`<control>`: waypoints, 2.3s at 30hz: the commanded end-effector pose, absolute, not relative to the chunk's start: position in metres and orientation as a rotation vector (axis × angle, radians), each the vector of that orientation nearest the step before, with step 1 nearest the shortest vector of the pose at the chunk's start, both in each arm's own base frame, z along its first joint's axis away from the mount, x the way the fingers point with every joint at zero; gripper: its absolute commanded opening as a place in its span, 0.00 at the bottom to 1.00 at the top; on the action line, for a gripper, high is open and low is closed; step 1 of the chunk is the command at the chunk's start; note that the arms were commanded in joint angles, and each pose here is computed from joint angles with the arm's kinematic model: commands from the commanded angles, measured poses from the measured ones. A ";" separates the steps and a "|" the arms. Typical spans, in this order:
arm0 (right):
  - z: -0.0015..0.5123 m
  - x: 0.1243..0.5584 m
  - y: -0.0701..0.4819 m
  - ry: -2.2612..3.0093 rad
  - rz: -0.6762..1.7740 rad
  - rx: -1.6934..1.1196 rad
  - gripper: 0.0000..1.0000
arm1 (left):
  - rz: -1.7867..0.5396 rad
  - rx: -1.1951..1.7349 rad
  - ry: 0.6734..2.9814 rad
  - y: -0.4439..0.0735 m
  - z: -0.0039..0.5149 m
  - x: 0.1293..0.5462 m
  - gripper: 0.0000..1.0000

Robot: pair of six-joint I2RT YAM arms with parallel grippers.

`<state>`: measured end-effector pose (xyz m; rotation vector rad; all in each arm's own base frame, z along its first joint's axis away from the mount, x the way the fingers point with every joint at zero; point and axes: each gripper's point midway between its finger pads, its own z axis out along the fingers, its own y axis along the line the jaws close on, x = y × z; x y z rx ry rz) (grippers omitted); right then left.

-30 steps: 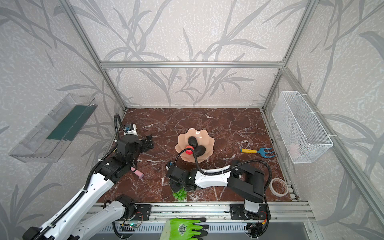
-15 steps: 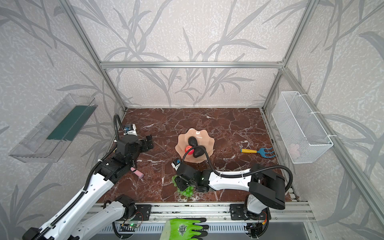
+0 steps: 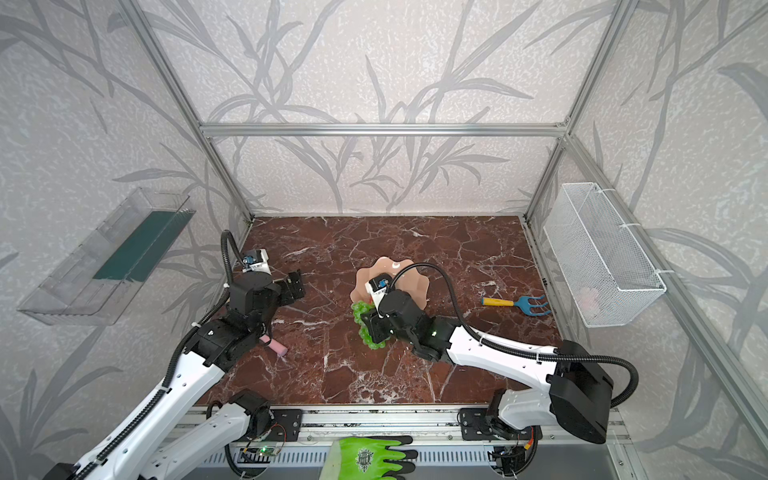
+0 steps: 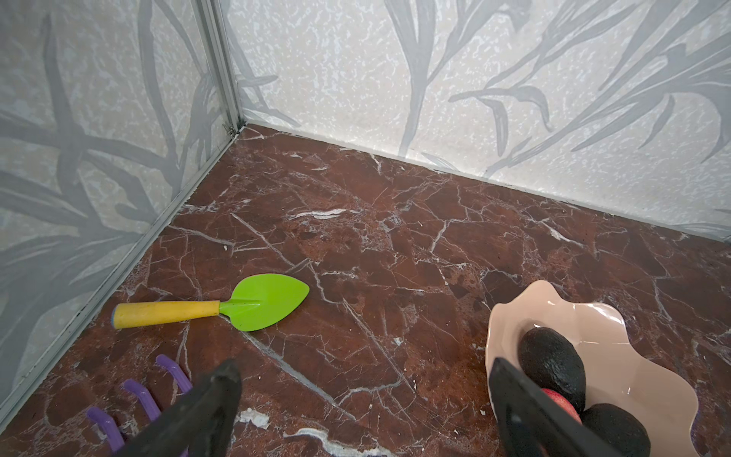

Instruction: Place and organize the fake fruits in the fruit bowl

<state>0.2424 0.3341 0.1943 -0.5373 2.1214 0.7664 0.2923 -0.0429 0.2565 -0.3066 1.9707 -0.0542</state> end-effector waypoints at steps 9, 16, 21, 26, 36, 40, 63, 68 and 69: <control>0.209 0.329 0.304 2.079 0.677 -0.434 0.31 | -0.030 -0.360 1.941 -0.033 0.257 0.289 0.97; 0.173 0.354 0.308 2.141 0.684 -0.426 0.33 | 0.002 -0.368 1.926 -0.028 0.259 0.288 0.97; 0.166 0.367 0.304 2.149 0.675 -0.411 0.53 | 0.045 -0.388 1.889 -0.019 0.261 0.288 0.97; 0.171 0.376 0.296 2.149 0.665 -0.406 0.80 | 0.116 -0.448 1.803 -0.003 0.261 0.289 0.98; 0.213 0.360 0.237 1.960 0.510 -0.418 0.99 | 0.370 -0.421 1.666 0.022 0.213 0.300 0.99; 0.211 0.353 0.177 1.912 0.365 -0.314 0.99 | 0.448 -0.377 1.642 0.029 0.195 0.304 1.00; 0.098 0.387 0.017 1.832 -0.126 -0.026 0.99 | 0.330 -0.304 1.817 0.061 0.102 0.386 0.99; 0.098 0.391 0.018 1.827 -0.136 -0.035 0.99 | 0.324 -0.311 1.834 0.061 0.100 0.386 0.99; 0.097 0.389 0.015 1.853 -0.137 -0.017 0.99 | 0.329 -0.305 1.818 0.061 0.101 0.386 0.99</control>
